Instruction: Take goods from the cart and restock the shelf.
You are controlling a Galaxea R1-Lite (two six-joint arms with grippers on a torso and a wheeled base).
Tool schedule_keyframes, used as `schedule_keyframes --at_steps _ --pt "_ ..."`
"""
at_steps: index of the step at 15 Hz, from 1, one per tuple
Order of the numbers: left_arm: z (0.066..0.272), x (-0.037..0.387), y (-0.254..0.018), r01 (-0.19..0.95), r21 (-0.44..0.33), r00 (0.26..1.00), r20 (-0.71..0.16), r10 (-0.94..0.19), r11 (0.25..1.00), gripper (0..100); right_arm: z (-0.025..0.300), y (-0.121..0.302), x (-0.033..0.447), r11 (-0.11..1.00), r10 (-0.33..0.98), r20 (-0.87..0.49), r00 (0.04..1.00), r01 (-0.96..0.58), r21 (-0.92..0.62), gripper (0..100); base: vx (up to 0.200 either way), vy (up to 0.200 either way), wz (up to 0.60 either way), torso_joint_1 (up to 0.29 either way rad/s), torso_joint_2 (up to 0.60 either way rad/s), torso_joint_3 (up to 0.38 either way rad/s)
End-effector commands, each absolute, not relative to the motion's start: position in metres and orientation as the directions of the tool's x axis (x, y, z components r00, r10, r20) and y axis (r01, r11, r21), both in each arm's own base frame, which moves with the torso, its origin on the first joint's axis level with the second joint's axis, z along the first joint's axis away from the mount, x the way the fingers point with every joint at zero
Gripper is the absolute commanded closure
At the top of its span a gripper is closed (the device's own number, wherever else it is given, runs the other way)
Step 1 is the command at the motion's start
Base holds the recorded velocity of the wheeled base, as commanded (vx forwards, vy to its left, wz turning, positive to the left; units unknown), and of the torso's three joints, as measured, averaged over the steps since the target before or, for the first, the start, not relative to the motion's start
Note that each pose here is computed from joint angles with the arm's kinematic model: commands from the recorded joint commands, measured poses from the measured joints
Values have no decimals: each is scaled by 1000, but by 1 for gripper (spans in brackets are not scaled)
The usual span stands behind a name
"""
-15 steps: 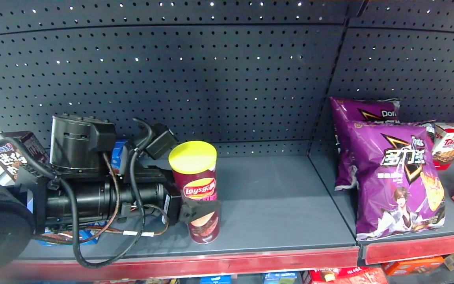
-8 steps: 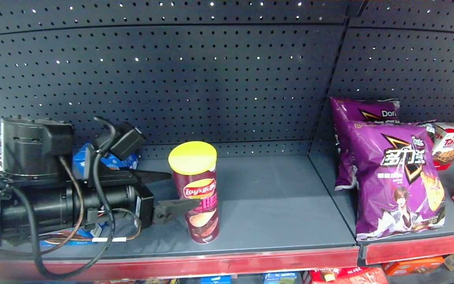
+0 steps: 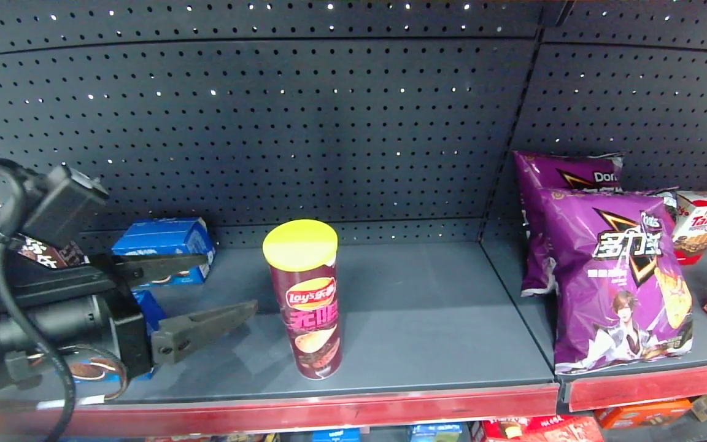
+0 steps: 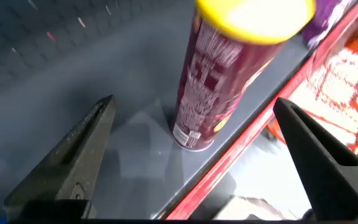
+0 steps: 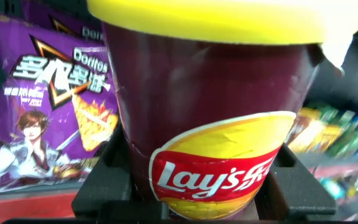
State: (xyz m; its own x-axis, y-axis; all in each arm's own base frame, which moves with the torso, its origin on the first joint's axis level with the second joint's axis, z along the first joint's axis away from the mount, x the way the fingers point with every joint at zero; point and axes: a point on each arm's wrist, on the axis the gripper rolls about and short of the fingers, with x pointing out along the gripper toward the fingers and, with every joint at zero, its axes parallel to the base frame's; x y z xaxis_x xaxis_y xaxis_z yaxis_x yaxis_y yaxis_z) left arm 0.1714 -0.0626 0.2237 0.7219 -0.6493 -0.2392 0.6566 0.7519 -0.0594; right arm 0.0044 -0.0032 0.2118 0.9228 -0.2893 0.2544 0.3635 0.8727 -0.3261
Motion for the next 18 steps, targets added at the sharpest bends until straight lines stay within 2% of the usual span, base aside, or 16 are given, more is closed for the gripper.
schedule_keyframes --at_steps 1,4,5,8,10,12,18 --pt "247 143 -44 612 -4 785 -116 -609 791 0 216 -4 9 896 -296 217 930 349 -274 100 0 0 0 0 0 0" --pt "264 120 -23 498 22 866 -57 -497 867 0 247 -7 24 932 -290 188 938 321 -169 100 0 0 0 0 0 0" --pt "274 114 -17 453 29 891 -40 -452 891 0 276 -9 37 949 -266 197 944 292 -117 100 0 0 0 0 0 0" --pt "286 112 -16 447 44 895 -8 -447 894 0 317 -2 42 991 -104 178 979 116 -61 100 0 0 0 0 0 0" --pt "294 124 -17 446 47 895 -1 -447 894 0 303 4 21 982 186 40 982 -184 -44 100 0 0 0 0 0 0" --pt "300 129 -17 443 50 896 6 -444 895 0 281 7 19 932 355 -44 934 -357 -53 100 0 0 0 0 0 0" --pt "302 127 -16 439 51 898 13 -440 897 0 273 41 63 859 506 -169 846 -513 6 100 0 0 0 0 0 0"
